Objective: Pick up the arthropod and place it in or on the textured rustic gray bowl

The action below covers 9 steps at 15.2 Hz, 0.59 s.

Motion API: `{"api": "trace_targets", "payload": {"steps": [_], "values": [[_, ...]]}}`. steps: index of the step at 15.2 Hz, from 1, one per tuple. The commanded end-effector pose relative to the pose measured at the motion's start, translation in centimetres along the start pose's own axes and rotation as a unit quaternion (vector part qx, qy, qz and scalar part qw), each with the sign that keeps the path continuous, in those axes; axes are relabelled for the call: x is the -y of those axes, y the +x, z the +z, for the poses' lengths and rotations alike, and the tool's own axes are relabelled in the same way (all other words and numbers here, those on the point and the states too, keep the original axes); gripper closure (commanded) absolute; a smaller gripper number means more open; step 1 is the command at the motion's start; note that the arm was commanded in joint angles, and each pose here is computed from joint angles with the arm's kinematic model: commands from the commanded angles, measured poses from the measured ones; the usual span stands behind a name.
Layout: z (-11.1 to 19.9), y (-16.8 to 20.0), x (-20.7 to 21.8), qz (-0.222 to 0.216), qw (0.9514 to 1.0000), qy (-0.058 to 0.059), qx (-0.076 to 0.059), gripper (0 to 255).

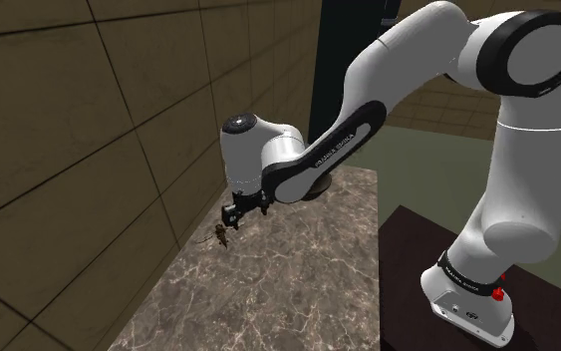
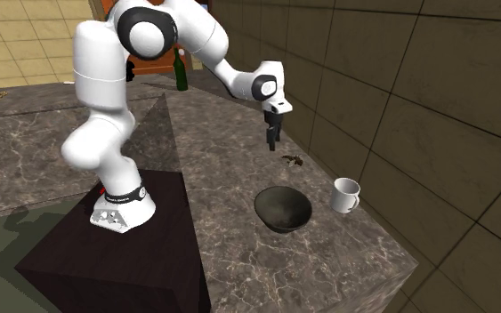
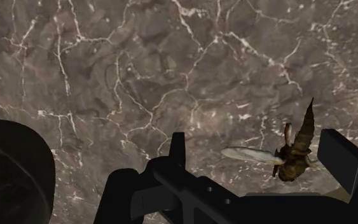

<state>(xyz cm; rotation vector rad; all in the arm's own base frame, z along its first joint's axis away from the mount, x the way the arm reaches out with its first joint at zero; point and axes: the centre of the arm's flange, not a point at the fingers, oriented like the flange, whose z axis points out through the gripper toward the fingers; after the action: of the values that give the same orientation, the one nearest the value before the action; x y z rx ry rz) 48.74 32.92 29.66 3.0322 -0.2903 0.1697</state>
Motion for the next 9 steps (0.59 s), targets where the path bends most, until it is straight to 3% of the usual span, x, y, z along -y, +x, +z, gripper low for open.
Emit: {"api": "trace_targets", "payload": {"steps": [1, 9], "values": [[1.7, 0.7, 2.0, 0.002, 1.0000, -0.004, -0.002, 0], [7.6, 2.7, 8.5, 0.008, 0.9999, -0.013, -0.008, 0]]}}
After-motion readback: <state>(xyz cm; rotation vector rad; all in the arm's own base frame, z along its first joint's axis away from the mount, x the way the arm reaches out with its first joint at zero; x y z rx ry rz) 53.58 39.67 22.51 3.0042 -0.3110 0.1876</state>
